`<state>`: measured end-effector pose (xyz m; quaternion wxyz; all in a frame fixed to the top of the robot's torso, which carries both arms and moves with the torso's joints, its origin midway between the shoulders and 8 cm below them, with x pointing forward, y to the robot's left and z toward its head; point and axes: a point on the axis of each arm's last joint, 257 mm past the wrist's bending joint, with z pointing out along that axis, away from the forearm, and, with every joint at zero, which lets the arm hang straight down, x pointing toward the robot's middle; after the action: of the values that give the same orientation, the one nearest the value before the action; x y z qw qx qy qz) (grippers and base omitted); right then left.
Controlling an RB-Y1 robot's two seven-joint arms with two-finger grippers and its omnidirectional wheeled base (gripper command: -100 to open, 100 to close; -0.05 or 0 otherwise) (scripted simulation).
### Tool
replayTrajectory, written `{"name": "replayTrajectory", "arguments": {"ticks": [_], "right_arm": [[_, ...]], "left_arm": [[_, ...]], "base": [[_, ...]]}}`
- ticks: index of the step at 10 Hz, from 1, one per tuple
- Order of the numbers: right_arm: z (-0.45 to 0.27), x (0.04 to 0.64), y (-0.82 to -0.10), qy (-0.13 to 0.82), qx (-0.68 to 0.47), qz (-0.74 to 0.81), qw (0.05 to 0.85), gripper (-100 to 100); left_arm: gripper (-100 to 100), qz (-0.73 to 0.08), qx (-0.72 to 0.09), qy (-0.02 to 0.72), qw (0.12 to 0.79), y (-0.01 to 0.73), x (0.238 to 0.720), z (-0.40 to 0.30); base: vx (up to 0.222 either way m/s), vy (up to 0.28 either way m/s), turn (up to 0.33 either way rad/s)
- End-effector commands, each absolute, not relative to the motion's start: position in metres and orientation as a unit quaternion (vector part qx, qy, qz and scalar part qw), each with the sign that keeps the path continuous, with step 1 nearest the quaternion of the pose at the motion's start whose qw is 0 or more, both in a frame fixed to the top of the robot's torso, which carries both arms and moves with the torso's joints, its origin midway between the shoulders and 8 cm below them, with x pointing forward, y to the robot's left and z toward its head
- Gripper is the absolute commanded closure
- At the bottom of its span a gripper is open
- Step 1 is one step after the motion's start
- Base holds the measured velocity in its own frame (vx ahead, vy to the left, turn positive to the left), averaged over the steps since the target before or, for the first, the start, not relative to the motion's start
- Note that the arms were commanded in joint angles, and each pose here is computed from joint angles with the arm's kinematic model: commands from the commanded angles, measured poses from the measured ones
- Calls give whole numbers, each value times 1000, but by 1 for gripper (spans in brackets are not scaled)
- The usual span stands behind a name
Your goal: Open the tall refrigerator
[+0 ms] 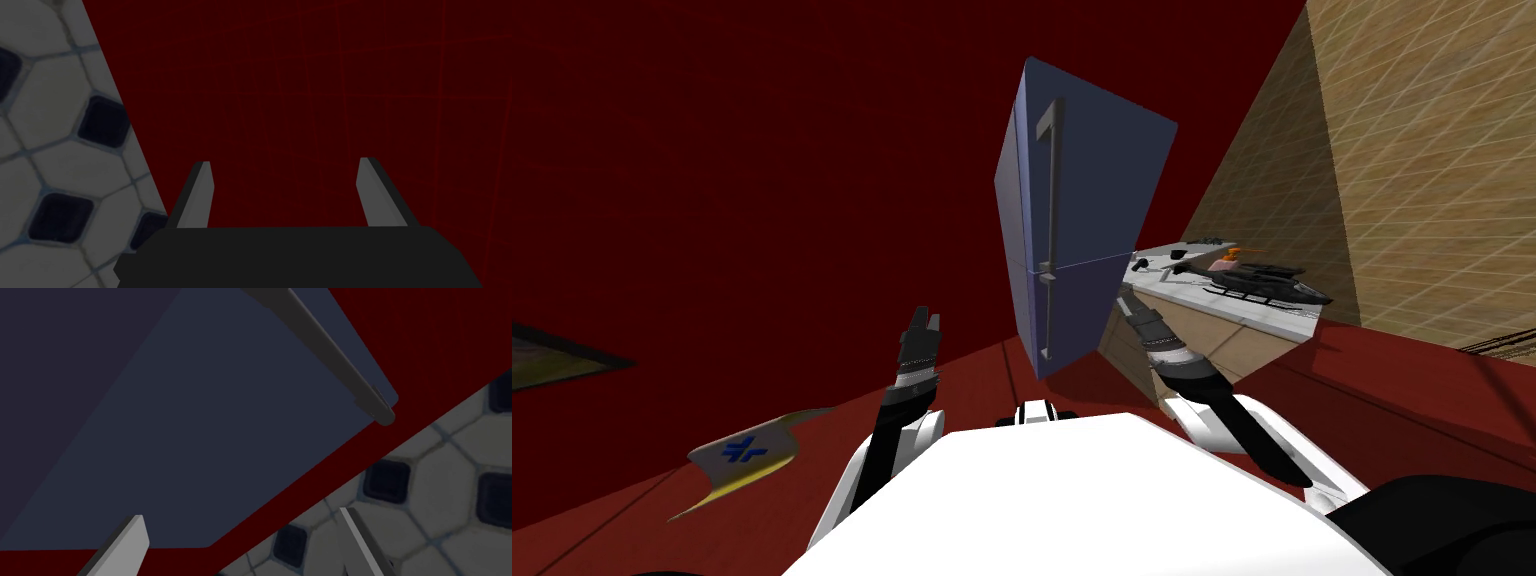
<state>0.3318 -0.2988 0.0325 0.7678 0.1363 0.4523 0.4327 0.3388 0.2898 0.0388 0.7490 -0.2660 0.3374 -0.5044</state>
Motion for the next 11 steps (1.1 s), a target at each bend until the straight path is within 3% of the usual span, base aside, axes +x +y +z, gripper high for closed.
{"name": "replayTrajectory", "arguments": {"ticks": [1, 11], "right_arm": [[28, 332, -308, 497, 89, 370, 780, -100], [23, 341, -332, 596, -75, 189, 777, -100]], "left_arm": [[0, -504, -266, 337, 749, 290, 339, 39], [0, -504, -266, 337, 749, 290, 339, 39]], "base": [[105, 111, -90], [61, 85, -59]]}}
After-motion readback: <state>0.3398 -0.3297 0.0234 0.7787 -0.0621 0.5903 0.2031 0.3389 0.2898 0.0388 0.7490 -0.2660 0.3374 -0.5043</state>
